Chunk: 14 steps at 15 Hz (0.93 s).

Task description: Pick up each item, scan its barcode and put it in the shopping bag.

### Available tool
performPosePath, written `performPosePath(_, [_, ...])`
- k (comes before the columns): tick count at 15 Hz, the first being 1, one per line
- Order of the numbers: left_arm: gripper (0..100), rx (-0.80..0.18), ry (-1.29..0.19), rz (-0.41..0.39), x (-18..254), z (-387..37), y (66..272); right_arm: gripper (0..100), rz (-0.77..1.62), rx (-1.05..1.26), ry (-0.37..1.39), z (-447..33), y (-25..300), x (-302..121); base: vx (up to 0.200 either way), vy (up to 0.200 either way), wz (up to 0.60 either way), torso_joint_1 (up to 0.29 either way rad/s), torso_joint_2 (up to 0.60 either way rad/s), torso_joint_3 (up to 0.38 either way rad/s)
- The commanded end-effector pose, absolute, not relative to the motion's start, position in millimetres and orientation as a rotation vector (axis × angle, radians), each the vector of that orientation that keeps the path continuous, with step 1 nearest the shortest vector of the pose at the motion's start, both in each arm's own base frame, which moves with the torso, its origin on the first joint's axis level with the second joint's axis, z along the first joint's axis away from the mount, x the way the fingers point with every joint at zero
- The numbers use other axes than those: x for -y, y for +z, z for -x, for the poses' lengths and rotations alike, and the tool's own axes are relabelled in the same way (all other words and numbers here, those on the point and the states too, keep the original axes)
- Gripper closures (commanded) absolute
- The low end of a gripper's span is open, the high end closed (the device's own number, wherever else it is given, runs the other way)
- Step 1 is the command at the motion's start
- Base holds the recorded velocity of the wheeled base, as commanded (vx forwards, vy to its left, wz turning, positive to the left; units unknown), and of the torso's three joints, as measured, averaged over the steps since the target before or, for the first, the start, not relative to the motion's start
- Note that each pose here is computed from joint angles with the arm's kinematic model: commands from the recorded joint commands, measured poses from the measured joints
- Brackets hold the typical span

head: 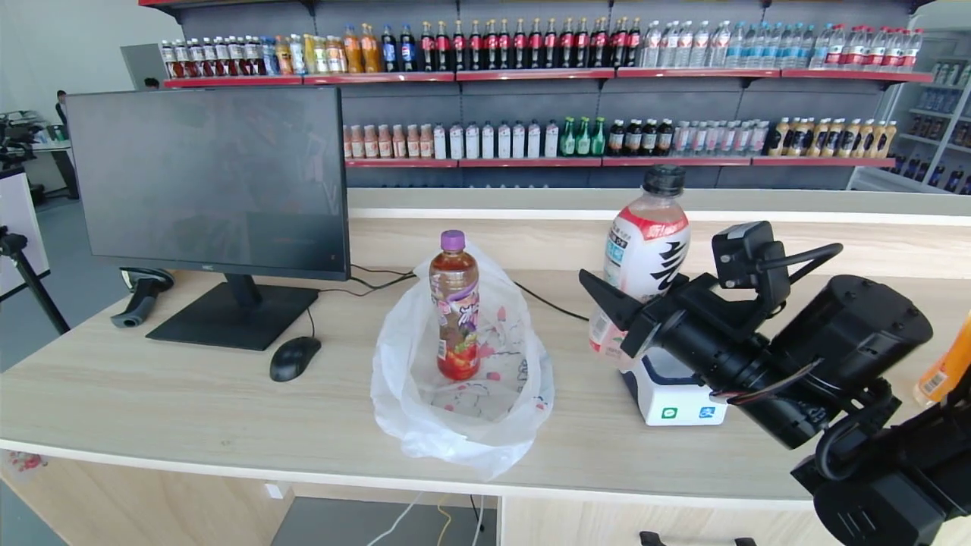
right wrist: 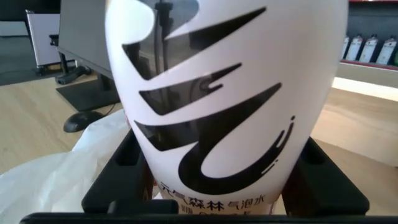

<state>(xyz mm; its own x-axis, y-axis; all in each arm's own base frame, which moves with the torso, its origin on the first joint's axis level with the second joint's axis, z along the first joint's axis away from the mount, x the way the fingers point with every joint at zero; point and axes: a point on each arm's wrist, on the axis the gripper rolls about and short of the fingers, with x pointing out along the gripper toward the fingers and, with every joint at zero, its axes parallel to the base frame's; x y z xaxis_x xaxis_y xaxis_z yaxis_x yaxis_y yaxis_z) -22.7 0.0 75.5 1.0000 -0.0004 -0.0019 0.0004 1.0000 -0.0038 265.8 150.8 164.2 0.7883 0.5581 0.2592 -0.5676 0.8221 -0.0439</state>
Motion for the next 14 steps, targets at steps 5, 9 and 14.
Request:
performPosePath(5, [0,-0.002,0.0,0.006,0,23,76,100,-0.074,0.249,0.584,-261,166,-140,0.0,0.2,0.0,0.009,0.0,0.0])
performPosePath(9, [0,-0.002,0.0,0.006,0,23,76,100,-0.071,0.241,0.574,-267,162,-139,0.0,0.15,0.0,0.001,0.0,0.002])
performPosePath(14, [0,-0.002,0.0,0.006,0,23,76,100,-0.072,0.209,0.572,-286,147,-148,0.0,0.0,0.0,0.0,0.0,0.0])
